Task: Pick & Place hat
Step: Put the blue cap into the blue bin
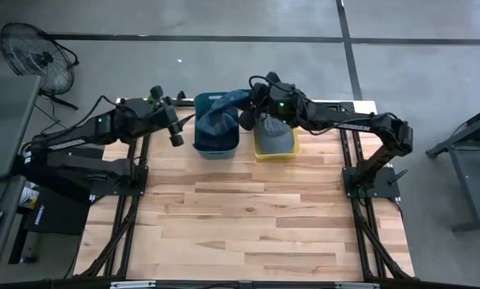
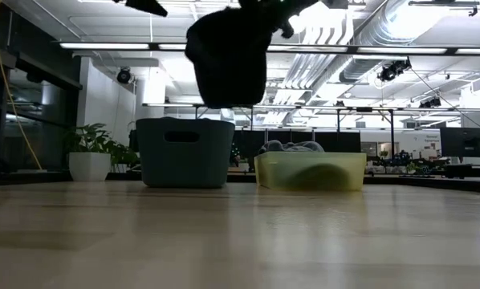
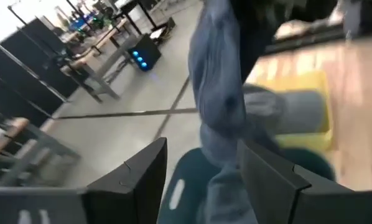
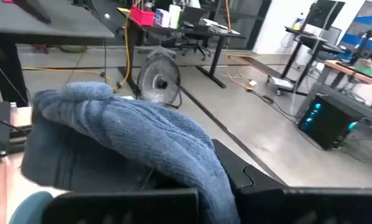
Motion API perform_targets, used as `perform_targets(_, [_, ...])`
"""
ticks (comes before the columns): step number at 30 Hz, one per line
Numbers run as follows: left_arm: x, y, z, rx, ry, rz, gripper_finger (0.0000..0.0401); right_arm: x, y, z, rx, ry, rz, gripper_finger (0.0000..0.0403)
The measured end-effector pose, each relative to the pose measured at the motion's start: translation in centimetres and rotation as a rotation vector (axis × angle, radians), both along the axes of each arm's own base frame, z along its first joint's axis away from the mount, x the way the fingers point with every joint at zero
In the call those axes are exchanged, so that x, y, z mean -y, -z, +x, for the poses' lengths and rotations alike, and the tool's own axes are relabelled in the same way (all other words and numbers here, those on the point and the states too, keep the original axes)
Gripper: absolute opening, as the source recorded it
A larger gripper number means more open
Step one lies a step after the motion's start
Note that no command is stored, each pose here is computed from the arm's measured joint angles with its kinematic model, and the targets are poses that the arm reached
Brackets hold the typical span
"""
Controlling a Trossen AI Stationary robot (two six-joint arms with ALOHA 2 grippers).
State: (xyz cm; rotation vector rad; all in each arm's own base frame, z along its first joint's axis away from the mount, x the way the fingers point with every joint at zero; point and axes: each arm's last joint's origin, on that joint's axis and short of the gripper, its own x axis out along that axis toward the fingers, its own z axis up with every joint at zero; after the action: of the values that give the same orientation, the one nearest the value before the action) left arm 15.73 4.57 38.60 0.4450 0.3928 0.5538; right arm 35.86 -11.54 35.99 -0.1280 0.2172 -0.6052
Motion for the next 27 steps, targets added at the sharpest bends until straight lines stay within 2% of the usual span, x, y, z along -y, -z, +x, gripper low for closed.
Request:
perform_targets(7, [-1.6, 0.8, -0.7, -0.012, 0.018, -0.157, 0.0191, 1.7, 1.8, 1.9, 0.073, -0.031, 0.014, 0.0])
perform_targets(12, [-2.8, 1.4, -1.2, -0.022, 0.025, -0.222, 0.0191, 2.8, 2.5, 2.5, 0.138, -0.052, 0.041, 0.0])
perform_targets(21, [-5.0, 4.2, -2.5, 0.077, 0.021, -0.269, 0.0191, 5.0, 4.0, 5.4, 0.12, -0.091, 0.051, 0.0])
perform_targets(27, [-5.8, 4.6, -3.8, 0.115, -0.052, -0.261, 0.0191, 6.0, 5.3, 6.6, 0.1, -0.066, 0.099, 0.0])
